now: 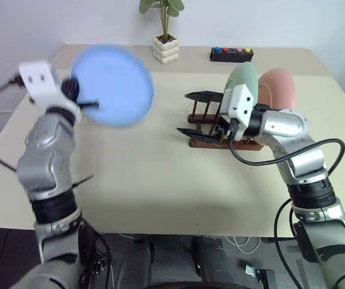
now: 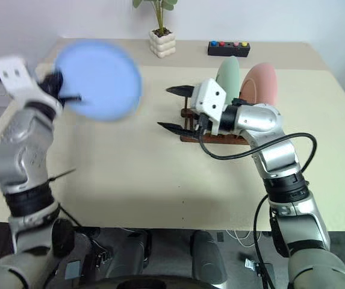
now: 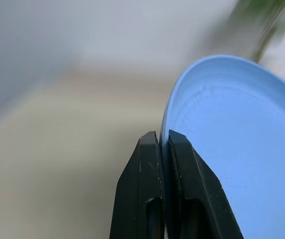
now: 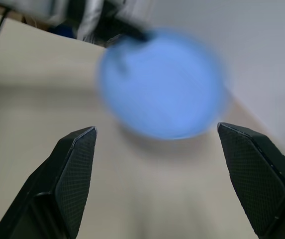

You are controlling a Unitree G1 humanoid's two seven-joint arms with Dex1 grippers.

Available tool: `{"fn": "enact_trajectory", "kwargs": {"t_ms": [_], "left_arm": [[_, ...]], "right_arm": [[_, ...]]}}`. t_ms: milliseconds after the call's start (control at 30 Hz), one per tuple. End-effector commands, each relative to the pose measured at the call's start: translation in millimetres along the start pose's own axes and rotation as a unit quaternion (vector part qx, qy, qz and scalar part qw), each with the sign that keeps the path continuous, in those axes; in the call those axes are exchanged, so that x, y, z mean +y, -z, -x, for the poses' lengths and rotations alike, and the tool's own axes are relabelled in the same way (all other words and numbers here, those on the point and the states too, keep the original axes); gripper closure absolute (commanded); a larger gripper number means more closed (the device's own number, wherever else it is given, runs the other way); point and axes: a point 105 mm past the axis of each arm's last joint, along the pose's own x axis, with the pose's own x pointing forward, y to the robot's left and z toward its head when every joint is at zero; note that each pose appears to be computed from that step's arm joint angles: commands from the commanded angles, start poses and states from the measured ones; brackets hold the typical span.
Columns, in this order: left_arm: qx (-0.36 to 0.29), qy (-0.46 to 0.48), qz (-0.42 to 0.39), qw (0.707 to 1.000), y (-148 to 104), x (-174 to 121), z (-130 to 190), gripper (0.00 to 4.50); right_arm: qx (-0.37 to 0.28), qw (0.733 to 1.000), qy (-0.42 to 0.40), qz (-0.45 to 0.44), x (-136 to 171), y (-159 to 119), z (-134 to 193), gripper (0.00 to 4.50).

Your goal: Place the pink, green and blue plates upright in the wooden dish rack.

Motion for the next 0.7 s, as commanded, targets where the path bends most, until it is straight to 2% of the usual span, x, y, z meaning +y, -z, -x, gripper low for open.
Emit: {"fn": "enact_trajectory", "kwargs": {"t_ms": [33,133,267,433,633,700], "left_arm": [[-0.046,0.021,-0.024,0.998,-22.7,-24.6,-1.0,4.48],[-0.071,0.051,-0.03,0.996,-38.6,-52.0,0.2,4.48],[-0.071,0.071,-0.03,0.994,-42.0,-73.2,3.5,4.48],[-0.072,0.098,-0.017,0.992,-45.5,-92.7,10.7,4.48],[-0.065,0.118,-0.015,0.991,-43.1,-98.9,15.3,4.48],[-0.065,0.13,-0.012,0.989,-42.9,-102.5,17.6,4.5]], "right_arm": [[0.004,0.996,0.013,0.084,-4.2,-7.0,-8.2,0.53],[0.012,0.989,0.022,0.145,-5.0,-5.9,-19.3,0.53],[0.015,0.977,0.033,0.208,-6.2,-4.7,-31.0,0.53],[0.03,0.969,0.014,0.245,2.2,7.9,-40.3,0.53],[0.043,0.963,0.009,0.267,4.1,17.0,-44.9,0.53],[0.058,0.959,0.007,0.277,3.9,24.3,-44.1,1.08]]}}
